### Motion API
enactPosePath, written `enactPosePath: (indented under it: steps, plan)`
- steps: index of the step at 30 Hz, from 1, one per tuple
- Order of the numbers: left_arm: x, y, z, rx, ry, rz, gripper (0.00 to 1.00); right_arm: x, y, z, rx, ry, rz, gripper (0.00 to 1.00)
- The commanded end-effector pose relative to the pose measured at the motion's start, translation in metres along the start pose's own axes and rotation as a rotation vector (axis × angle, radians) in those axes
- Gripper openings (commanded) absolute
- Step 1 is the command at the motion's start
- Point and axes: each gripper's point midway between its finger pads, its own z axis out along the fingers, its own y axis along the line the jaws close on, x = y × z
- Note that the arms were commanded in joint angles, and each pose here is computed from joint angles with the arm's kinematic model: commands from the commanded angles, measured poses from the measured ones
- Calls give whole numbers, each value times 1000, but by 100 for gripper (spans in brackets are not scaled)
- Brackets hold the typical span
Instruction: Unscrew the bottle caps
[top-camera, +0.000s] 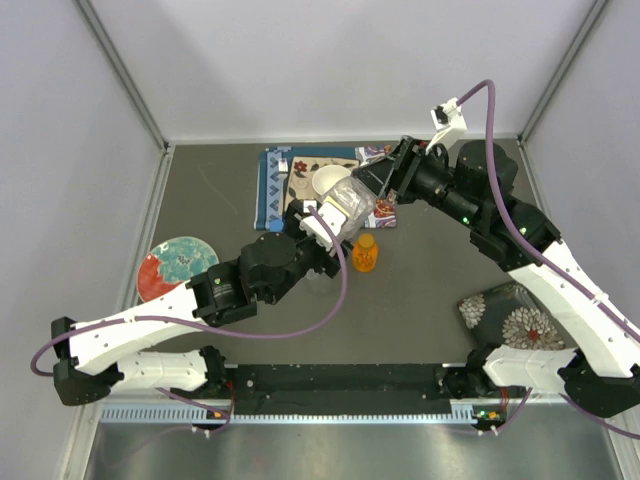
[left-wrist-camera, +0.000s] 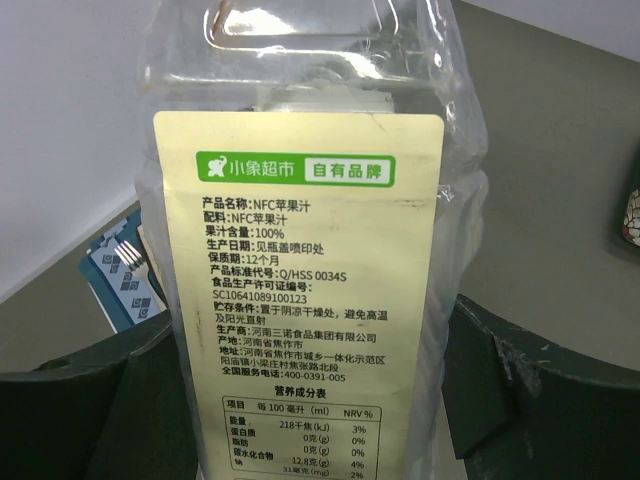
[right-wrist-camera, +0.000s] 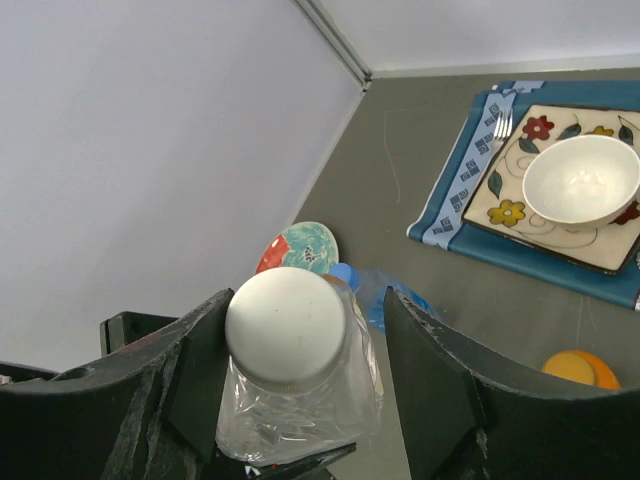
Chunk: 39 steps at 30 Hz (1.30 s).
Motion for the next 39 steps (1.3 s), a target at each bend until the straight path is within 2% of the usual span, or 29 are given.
enactPosePath:
  steps: [1, 2, 8, 10, 11, 12, 13, 17, 21, 22, 24, 25, 28, 29, 32, 39]
  plan:
    - [-20, 5, -3, -25, -80, -43, 28, -14, 2, -3, -6, -71, 4, 60]
    - [-19, 5, -2, -26, -77, -43, 28, -14, 2, -3, -9, -75, 5, 59]
    - [-18, -2, -3, 16, -81, -55, 28, -17, 4, -6, -36, -114, -2, 41]
    - [-20, -9, -4, 52, -88, -61, 28, -17, 4, -7, -46, -122, -18, 27]
    - [-21, -11, -4, 66, -91, -68, 28, -18, 4, -8, -47, -126, -21, 11]
    - [-21, -16, -6, 96, -95, -66, 29, -17, 5, -8, -52, -123, -29, 3]
    - [-22, -17, -6, 107, -98, -68, 29, -17, 5, -8, -53, -122, -32, 0]
    - [-31, -33, -13, 209, -135, -99, 29, -14, 10, -12, -92, -113, -71, 0]
    - [-46, -50, -31, 375, -196, -124, 28, -12, 31, -28, -227, -108, -168, 0]
    - [-49, -69, -42, 510, -213, -120, 28, -11, 38, -33, -267, -98, -203, 0]
    - [-52, -78, -55, 639, -226, -132, 28, -7, 57, -46, -379, -72, -295, 0]
    - [-54, -93, -70, 780, -236, -132, 29, -7, 63, -53, -415, -69, -333, 0]
    - [-58, -97, -84, 933, -220, -191, 29, -1, 76, -73, -521, -65, -439, 0]
    - [-58, -102, -96, 1028, -213, -210, 29, 1, 77, -77, -546, -64, -482, 0]
    - [-60, -104, -107, 1132, -209, -226, 28, 18, 90, -98, -688, -34, -578, 0]
    - [-63, -106, -123, 1304, -199, -271, 29, 49, 102, -125, -903, 66, -647, 0]
